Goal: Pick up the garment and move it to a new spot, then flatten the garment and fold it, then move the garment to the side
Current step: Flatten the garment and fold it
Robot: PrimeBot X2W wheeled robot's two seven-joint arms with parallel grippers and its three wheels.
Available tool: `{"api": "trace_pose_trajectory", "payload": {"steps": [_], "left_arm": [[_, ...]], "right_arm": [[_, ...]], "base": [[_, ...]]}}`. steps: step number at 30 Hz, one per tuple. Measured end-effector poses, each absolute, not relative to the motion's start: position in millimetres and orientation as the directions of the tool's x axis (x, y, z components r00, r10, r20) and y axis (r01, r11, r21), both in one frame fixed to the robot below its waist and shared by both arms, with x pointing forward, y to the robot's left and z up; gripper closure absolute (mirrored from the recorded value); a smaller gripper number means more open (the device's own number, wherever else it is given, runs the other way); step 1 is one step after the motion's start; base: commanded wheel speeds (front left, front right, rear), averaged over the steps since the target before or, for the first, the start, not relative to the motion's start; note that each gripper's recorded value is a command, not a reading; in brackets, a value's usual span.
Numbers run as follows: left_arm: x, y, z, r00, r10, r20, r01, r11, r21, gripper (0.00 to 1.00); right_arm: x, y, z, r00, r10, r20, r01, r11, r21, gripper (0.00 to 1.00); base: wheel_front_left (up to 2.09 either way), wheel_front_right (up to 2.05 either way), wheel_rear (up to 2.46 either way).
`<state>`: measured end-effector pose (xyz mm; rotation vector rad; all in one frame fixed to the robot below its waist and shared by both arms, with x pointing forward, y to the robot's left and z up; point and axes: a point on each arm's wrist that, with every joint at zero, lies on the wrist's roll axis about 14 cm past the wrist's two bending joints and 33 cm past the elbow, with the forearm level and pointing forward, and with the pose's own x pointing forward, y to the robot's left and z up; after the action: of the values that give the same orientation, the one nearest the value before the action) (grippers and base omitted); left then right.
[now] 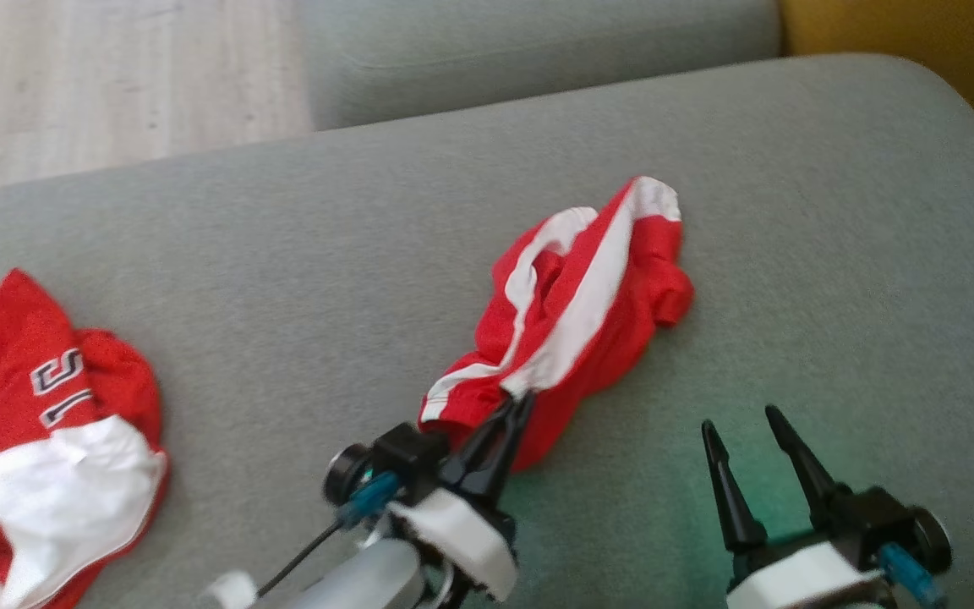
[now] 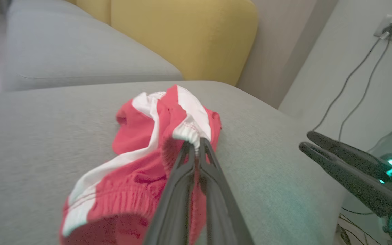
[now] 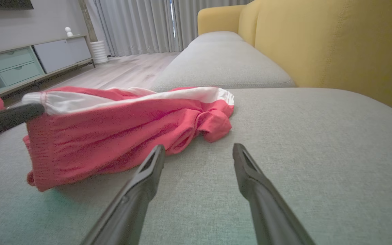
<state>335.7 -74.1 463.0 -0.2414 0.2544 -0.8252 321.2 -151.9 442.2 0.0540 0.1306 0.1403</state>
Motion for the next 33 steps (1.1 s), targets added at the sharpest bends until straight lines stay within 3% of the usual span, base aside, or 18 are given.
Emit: {"api": "trace_pose_trajectory", "payload": {"steps": [8,14,18,26,33], "left_arm": [[336,-13,480,0.773,-0.628,-0.089,0.592,0.764,-0.256,1.00],[340,18,483,0.812,-0.574,-0.104,0.544,0.810,-0.221,1.00],[344,33,477,0.825,-0.548,-0.137,0.514,0.829,-0.220,1.00],[361,49,468,0.837,-0.519,-0.171,0.484,0.849,-0.210,1.00],[374,70,457,0.863,-0.463,-0.205,0.428,0.883,-0.191,1.00]], "right_arm": [[324,-138,442,0.974,0.189,-0.123,-0.179,0.980,0.088,0.00],[339,-124,437,0.964,0.228,-0.135,-0.211,0.969,0.129,0.00],[369,-122,422,0.942,0.271,-0.197,-0.254,0.961,0.106,0.00],[487,-132,441,0.901,0.286,-0.327,-0.322,0.945,-0.060,0.00],[504,-109,391,0.799,0.317,-0.510,-0.386,0.922,-0.032,0.00]], "base": [[0.00,0.00,0.00],[0.00,0.00,0.00],[0.00,0.00,0.00],[0.00,0.00,0.00],[0.00,0.00,0.00]]}}
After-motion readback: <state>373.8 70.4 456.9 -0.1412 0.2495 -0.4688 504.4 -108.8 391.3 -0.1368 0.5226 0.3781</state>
